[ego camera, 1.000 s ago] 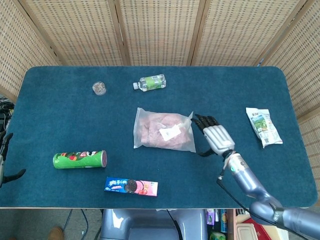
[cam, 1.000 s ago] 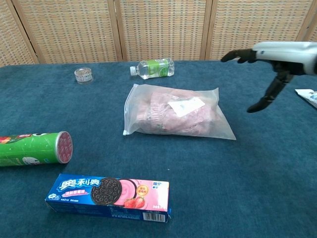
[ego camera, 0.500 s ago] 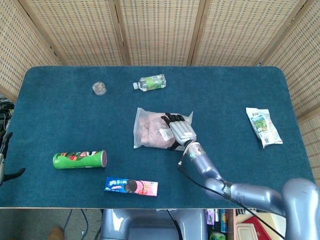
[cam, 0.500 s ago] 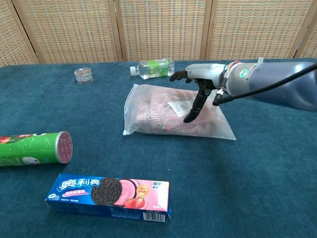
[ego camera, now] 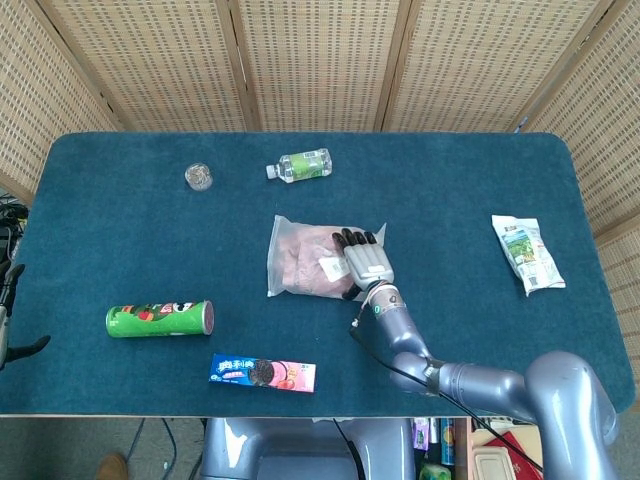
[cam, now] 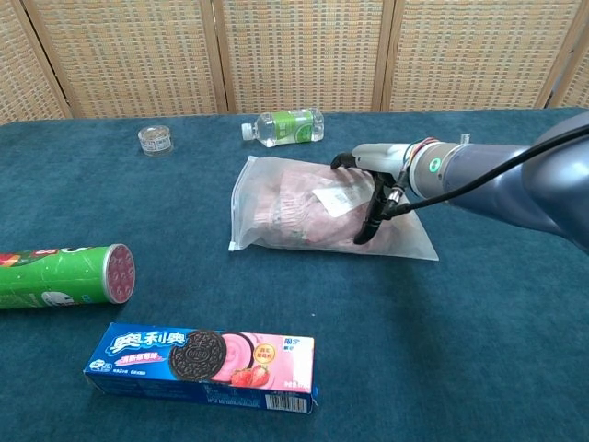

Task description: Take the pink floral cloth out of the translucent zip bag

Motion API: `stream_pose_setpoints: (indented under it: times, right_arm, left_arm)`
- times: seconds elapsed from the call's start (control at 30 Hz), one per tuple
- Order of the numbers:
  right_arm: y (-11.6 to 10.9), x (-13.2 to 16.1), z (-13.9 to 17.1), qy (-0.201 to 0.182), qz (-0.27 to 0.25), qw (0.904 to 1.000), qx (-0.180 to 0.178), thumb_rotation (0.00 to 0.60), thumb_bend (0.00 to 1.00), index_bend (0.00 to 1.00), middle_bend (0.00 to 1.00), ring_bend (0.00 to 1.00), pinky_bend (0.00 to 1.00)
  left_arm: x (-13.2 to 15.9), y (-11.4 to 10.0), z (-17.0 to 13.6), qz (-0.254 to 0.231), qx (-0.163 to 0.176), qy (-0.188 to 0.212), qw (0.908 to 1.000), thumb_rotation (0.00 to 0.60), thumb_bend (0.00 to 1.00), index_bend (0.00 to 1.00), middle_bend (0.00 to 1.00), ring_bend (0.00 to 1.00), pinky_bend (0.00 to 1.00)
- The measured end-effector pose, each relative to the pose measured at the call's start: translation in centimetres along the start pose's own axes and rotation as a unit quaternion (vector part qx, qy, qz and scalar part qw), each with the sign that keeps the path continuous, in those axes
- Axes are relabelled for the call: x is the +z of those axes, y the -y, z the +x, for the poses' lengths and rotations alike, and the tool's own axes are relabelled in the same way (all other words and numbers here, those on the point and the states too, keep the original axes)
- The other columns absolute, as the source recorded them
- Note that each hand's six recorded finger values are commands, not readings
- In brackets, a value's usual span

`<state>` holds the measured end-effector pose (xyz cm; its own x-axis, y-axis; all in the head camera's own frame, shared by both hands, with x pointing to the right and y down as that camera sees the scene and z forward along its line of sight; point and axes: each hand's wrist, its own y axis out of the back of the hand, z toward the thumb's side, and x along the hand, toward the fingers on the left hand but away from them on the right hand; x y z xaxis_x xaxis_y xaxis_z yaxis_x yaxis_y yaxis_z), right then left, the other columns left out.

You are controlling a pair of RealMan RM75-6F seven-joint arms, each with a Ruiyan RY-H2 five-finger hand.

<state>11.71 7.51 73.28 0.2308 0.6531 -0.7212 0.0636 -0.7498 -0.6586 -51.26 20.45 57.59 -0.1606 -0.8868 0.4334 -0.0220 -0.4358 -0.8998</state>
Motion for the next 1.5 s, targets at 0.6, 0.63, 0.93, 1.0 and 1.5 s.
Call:
stream_pose_setpoints:
  times: [0.6,0.63,0.93,1.0,1.5]
  right_arm:
    - [0.5,-0.1,-0.3,-0.048,0.01,0.9975,-0.052,0.6,0.72,0.61,0.64,0.6,0.68]
    - [0.4,-0.1,-0.3,-0.051,0.008,0.9972,-0.053,0.6,0.73,0.61,0.64,0.6,0.68]
    - [-1.1,0.5,1.4,-0.114,-0.034,0.9898,-0.079,0.6,0.72,0.61,0.65,0.6,0.69]
    - [-1.8,0.8,1.9,-0.134,-0.045,0.9862,-0.086,0.6,0.72,0.61,0.65,0.6,0.68]
    - [-3.9,4.2,3.5,-0.196,-0.06,0.9733,-0.104,0.6,0.73,0.61,0.65,0.61,0.69]
  left_arm:
    - [0.3,0.7,0.2,0.009,-0.009,0.0,0.9999,0.6,0.12,0.0,0.0,0.0,0.0]
    - [0.3,0.8,0.3,0.008,-0.01,0.0,0.9999,0.6,0.12,0.0,0.0,0.0,0.0]
    - [1.6,-0.2,1.6,-0.013,0.001,0.026,0.9996,0.6,0.12,0.0,0.0,0.0,0.0]
    - [2.3,-0.7,2.4,-0.018,0.002,0.041,0.999,0.6,0.12,0.0,0.0,0.0,0.0]
    - [13.4,-3.9,9.7,-0.057,-0.014,0.213,0.9752,0.6,0.12,0.26,0.0,0.0,0.0]
